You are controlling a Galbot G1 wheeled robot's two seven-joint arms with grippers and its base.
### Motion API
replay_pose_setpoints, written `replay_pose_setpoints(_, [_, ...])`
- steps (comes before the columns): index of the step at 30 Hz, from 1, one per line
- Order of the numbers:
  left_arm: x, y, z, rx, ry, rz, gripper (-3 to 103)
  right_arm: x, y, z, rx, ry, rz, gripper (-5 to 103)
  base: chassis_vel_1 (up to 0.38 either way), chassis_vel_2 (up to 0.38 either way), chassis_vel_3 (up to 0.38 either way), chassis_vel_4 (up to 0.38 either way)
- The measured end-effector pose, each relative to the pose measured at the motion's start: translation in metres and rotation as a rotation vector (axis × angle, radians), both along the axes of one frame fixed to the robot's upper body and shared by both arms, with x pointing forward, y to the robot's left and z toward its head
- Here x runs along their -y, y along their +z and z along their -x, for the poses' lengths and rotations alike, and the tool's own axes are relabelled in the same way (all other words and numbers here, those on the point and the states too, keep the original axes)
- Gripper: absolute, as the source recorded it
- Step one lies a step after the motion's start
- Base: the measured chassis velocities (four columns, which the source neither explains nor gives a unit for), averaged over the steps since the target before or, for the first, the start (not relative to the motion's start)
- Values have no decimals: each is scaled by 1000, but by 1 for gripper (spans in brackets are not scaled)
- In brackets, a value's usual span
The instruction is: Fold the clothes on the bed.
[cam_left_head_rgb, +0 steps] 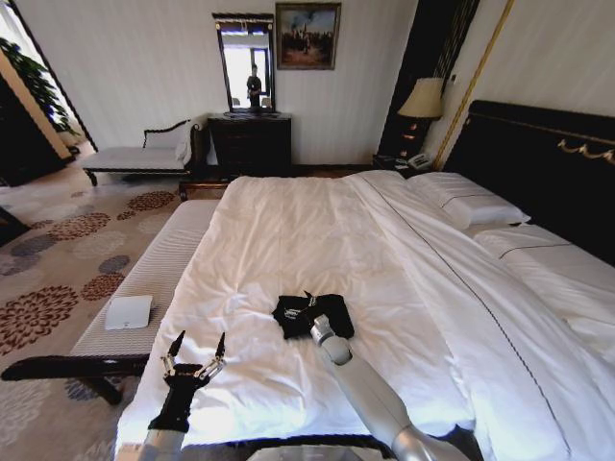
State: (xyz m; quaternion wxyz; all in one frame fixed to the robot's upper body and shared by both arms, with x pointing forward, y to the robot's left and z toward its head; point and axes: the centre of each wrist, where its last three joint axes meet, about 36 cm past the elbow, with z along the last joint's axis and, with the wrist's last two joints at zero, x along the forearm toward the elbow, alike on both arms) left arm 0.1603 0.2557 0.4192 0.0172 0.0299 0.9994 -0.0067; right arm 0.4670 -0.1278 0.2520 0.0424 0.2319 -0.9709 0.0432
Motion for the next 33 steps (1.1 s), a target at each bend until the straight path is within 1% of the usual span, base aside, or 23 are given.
replay_pose_setpoints(2, [0,0,0,0,0,0,100,1,1,0,3,-2,-3,100,0,0,0,0])
replay_pose_setpoints(5, [0,0,0,0,0,0,100,25,19,5,58,-76,-77,100,0,0,0,0])
replay_pose_setpoints(6, [0,0,0,0,0,0,100,25,19,5,58,-76,-77,100,0,0,0,0])
replay_pose_setpoints(7, [0,0,0,0,0,0,100,31,22,6,67,-92,-89,100,0,0,0,0])
replay_pose_setpoints(8, [0,0,0,0,0,0,100,53,25,12,85,-136,-92,100,0,0,0,0])
replay_pose_setpoints(9, [0,0,0,0,0,0,100,53,25,12,85,-136,-92,100,0,0,0,0])
replay_pose_setpoints(10, [0,0,0,0,0,0,100,64,25,16,94,-155,-86,100,0,0,0,0])
replay_pose_setpoints(11, [0,0,0,0,0,0,100,93,23,26,109,-197,-62,100,0,0,0,0])
replay_pose_setpoints(12, [0,0,0,0,0,0,100,93,23,26,109,-197,-62,100,0,0,0,0])
replay_pose_setpoints(13, [0,0,0,0,0,0,100,100,24,29,112,-210,-57,100,0,0,0,0])
replay_pose_setpoints(14, [0,0,0,0,0,0,100,114,24,36,118,-238,-51,100,0,0,0,0])
replay_pose_setpoints(15, [0,0,0,0,0,0,100,134,27,48,131,-284,-44,100,0,0,0,0])
replay_pose_setpoints(16, [0,0,0,0,0,0,100,134,27,48,131,-284,-44,100,0,0,0,0])
replay_pose_setpoints(18, [0,0,0,0,0,0,100,165,30,67,161,-344,-8,100,0,0,0,0])
replay_pose_setpoints(19, [0,0,0,0,0,0,100,176,30,75,177,-367,9,100,0,0,0,0])
replay_pose_setpoints(20, [0,0,0,0,0,0,100,183,32,81,189,-388,20,100,0,0,0,0])
replay_pose_setpoints(21, [0,0,0,0,0,0,100,183,32,81,189,-388,20,100,0,0,0,0])
replay_pose_setpoints(24, [0,0,0,0,0,0,100,210,38,108,219,-474,37,100,0,0,0,0])
replay_pose_setpoints(27, [0,0,0,0,0,0,100,231,47,133,229,-529,39,100,0,0,0,0])
replay_pose_setpoints(28, [0,0,0,0,0,0,100,231,47,133,229,-529,39,100,0,0,0,0])
replay_pose_setpoints(30, [0,0,0,0,0,0,100,247,52,156,231,-558,48,100,0,0,0,0])
replay_pose_setpoints(32, [0,0,0,0,0,0,100,255,56,172,230,-579,45,100,0,0,0,0])
replay_pose_setpoints(33, [0,0,0,0,0,0,100,255,56,172,230,-579,45,100,0,0,0,0])
